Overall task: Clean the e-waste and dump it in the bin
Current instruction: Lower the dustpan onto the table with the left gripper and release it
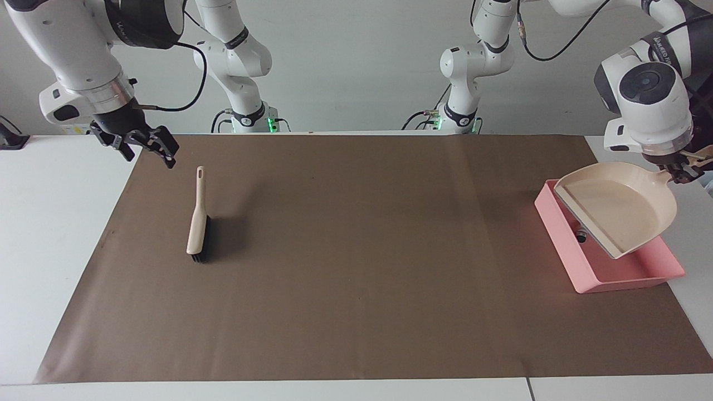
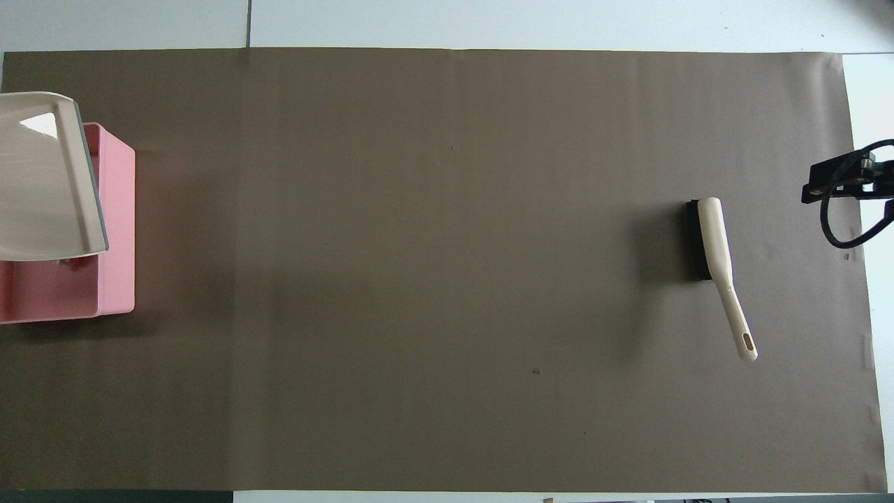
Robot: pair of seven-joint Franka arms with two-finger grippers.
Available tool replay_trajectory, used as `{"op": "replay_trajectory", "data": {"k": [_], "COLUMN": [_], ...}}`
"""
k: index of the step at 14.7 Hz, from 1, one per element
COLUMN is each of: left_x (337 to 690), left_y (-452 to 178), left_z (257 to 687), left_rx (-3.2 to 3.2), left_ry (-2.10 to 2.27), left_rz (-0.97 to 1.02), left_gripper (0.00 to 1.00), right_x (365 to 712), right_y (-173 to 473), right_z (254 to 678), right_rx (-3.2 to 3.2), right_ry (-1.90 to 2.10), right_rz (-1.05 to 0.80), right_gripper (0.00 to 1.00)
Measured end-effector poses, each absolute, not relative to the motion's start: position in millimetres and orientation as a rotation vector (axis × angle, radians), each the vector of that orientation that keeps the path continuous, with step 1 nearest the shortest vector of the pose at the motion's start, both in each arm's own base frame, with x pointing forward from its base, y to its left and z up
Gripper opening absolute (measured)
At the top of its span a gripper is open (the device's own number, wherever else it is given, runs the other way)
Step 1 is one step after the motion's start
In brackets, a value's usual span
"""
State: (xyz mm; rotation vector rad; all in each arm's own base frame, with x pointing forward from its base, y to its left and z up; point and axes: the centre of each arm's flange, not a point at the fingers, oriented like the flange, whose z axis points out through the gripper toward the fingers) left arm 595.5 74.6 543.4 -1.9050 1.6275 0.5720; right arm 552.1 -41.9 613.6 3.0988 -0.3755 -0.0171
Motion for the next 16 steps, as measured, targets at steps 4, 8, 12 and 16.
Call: {"op": "replay_trajectory", "data": {"k": [4, 8, 12, 16], "left_x": [588, 570, 549, 541], "left_y": [-26, -101, -155, -192], "left_z": [494, 438, 391, 343], "left_rx": [-1.877, -1.794, -1.768, -1.758], "left_ry": [1.850, 2.012, 2.044, 2.059], "left_rz": [0.566, 0.569, 0.536, 0.529], "left_gripper": [0.32, 0.32, 0.32, 0.32], "right_x": [551, 551, 550, 550], "right_y": [-26, -24, -13, -17], "right_z": [618, 621, 623, 623], "right_rx": [3.100, 3.102, 3.107, 3.107], "right_ry": [-0.359, -0.351, -0.309, -0.313], "right_rz": [-0.019, -0.009, -0.005, -0.007], "right_gripper": [1.00, 1.00, 1.00, 1.00]}}
